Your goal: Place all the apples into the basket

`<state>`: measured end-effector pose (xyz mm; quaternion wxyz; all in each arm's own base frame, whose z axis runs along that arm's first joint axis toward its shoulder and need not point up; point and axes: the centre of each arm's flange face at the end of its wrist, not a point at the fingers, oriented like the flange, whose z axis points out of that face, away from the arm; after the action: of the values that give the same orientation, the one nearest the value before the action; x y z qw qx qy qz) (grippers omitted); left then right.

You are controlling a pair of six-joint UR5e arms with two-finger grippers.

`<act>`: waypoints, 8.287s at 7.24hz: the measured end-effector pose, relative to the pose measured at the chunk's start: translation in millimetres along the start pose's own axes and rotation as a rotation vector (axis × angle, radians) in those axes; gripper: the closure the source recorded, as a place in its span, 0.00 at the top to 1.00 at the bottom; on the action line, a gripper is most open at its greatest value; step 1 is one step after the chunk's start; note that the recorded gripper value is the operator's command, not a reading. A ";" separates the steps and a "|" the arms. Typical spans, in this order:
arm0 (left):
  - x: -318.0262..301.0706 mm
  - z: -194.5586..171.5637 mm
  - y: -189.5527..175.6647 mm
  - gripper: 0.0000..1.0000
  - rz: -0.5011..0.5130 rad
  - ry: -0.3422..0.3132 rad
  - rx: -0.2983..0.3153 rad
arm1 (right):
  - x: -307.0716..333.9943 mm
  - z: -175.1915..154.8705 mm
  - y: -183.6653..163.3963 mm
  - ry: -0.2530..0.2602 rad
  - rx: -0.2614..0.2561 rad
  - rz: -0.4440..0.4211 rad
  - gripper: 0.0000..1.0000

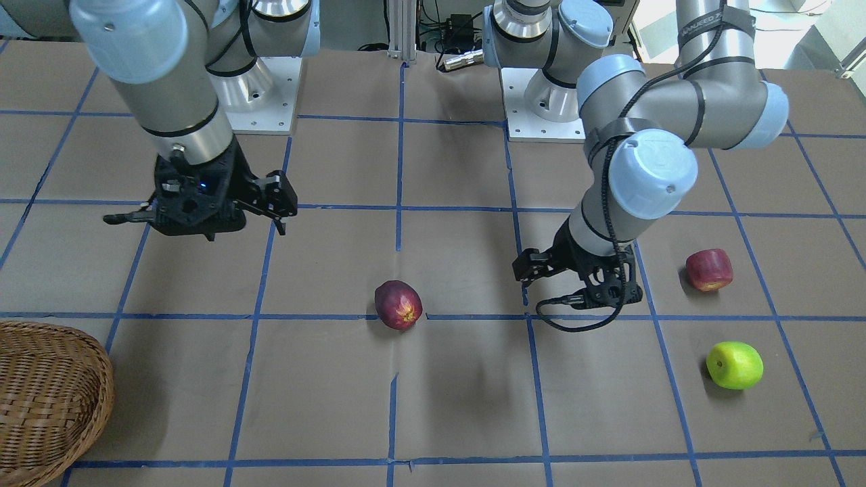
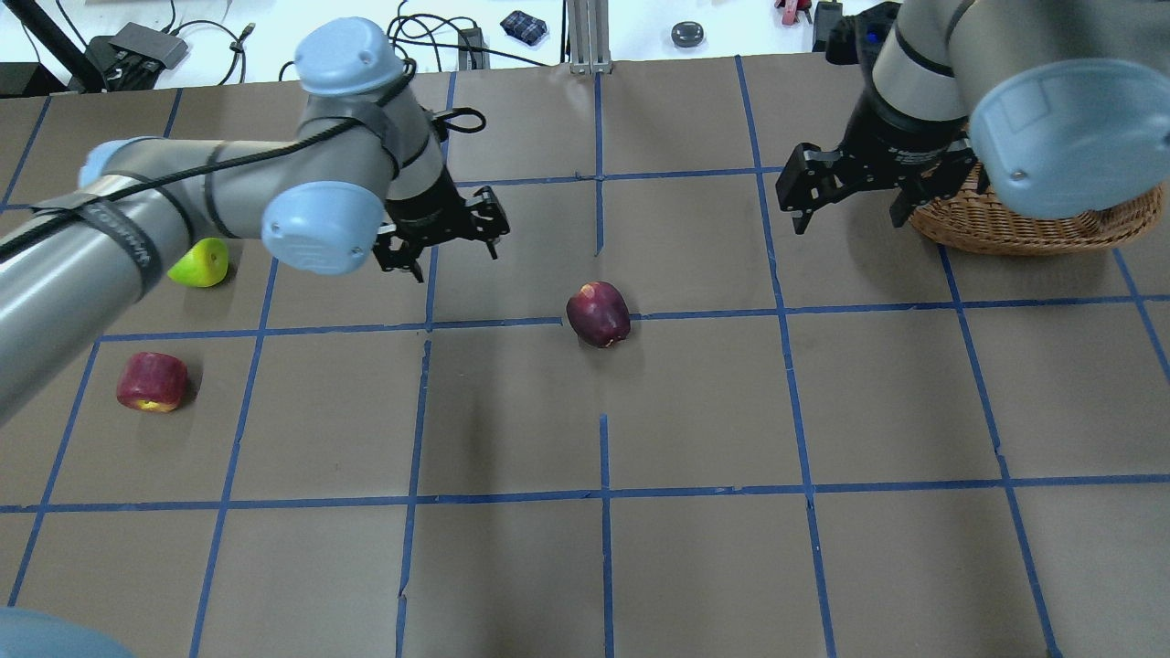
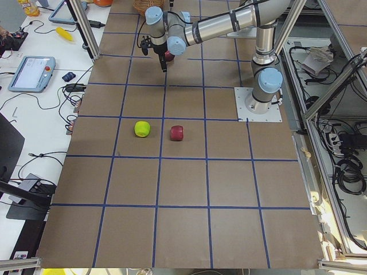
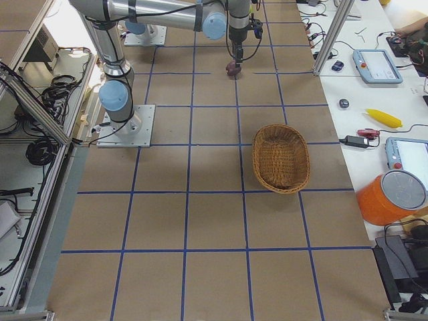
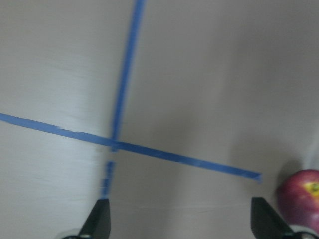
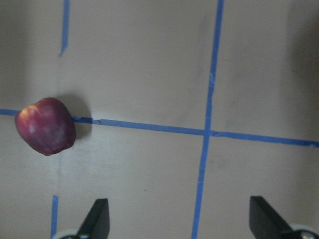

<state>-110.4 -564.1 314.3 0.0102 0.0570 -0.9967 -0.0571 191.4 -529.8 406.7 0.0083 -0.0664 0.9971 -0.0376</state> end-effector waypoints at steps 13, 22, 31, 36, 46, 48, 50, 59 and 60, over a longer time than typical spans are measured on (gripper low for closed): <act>-317.8 119.5 -8.6 1.00 0.208 -0.117 -0.226 | -161.4 214.6 -21.1 -0.092 -0.082 -0.199 0.20; -165.9 37.1 -41.8 0.12 0.033 0.004 -0.181 | 208.9 45.0 -79.8 0.113 0.047 0.144 0.00; 220.6 117.1 10.8 1.00 -0.364 0.102 -0.011 | 470.0 168.2 -84.4 0.216 0.106 0.148 1.00; 223.2 95.9 9.1 1.00 -0.354 0.124 0.045 | 466.1 136.2 -86.2 0.218 0.115 0.147 1.00; -188.3 6.6 -72.0 1.00 0.098 -0.035 -0.020 | -111.6 104.8 -78.7 -0.010 -0.064 -0.110 1.00; -247.3 9.1 -94.0 1.00 0.168 -0.036 0.000 | -169.7 138.4 -64.9 -0.027 -0.062 -0.178 1.00; -273.3 22.3 -119.7 0.99 0.250 -0.038 0.011 | -183.8 170.5 -56.7 -0.024 -0.101 -0.198 1.00; -286.2 94.0 -165.6 0.16 0.270 -0.021 -0.004 | -178.2 223.9 -62.0 -0.002 -0.122 -0.187 0.00; -274.8 90.9 -161.3 0.16 0.252 0.004 -0.022 | -167.1 204.0 -73.1 0.005 -0.087 -0.170 0.00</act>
<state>178.2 -681.6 201.7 0.0200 -0.0689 -0.9952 -0.0660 371.1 -594.9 210.7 -0.0004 -0.1508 0.9885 0.0052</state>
